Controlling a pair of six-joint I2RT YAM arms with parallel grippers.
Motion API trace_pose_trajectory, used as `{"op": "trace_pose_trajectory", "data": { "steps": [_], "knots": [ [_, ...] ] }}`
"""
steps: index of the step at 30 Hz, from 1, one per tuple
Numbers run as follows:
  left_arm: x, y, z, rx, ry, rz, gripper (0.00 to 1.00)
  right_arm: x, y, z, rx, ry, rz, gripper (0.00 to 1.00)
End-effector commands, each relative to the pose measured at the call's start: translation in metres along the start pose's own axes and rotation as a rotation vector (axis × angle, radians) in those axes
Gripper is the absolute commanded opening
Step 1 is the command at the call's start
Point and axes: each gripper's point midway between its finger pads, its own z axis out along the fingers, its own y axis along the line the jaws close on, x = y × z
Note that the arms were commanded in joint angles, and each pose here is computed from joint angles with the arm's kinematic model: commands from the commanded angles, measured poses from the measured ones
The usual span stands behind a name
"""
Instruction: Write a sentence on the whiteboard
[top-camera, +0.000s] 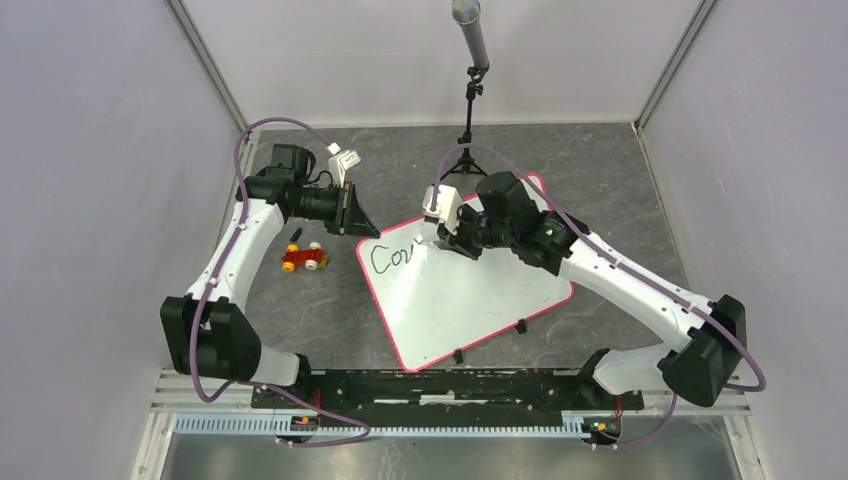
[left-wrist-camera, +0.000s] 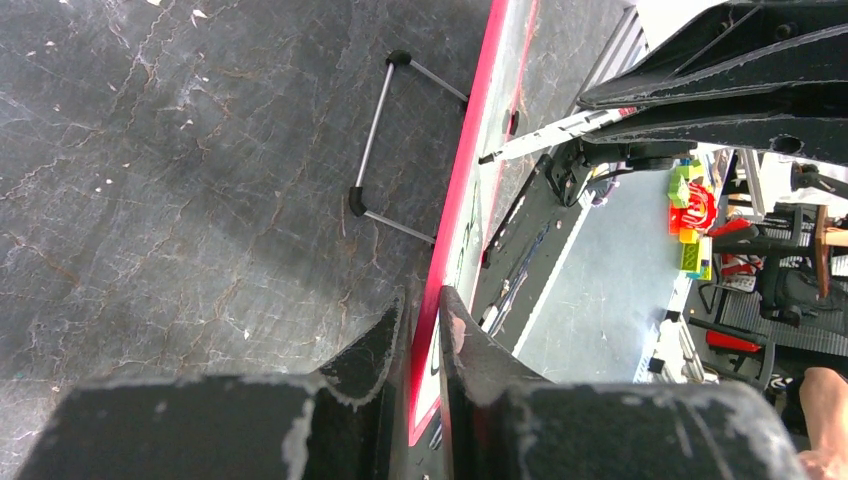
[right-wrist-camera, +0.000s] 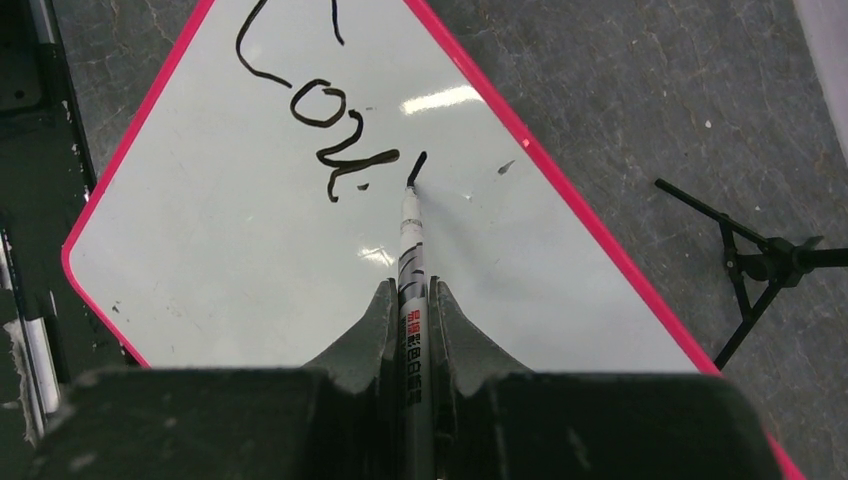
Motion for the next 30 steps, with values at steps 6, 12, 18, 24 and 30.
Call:
{"op": "trace_pose_trajectory", "data": {
  "steps": [6,12,18,24,30],
  "knots": [
    [-0.004,-0.007,0.002,0.014,0.012,0.036,0.02,0.022,0.02,-0.004,-0.05,0.038,0.011,0.0],
    [-0.004,-0.007,0.002,0.014,0.011,0.038,0.02,0.016,0.018,-0.002,-0.04,0.031,-0.003,0.0],
    [-0.004,-0.008,0.002,0.014,0.009,0.037,0.02,-0.001,0.0,-0.004,0.013,0.003,-0.001,0.0],
    [-0.003,-0.007,0.002,0.013,0.011,0.037,0.02,-0.004,-0.015,-0.008,0.04,-0.012,0.018,0.0],
    [-0.003,-0.006,0.002,0.013,0.012,0.036,0.02,0.0,-0.017,-0.008,0.038,-0.006,0.028,0.0]
  ]
}}
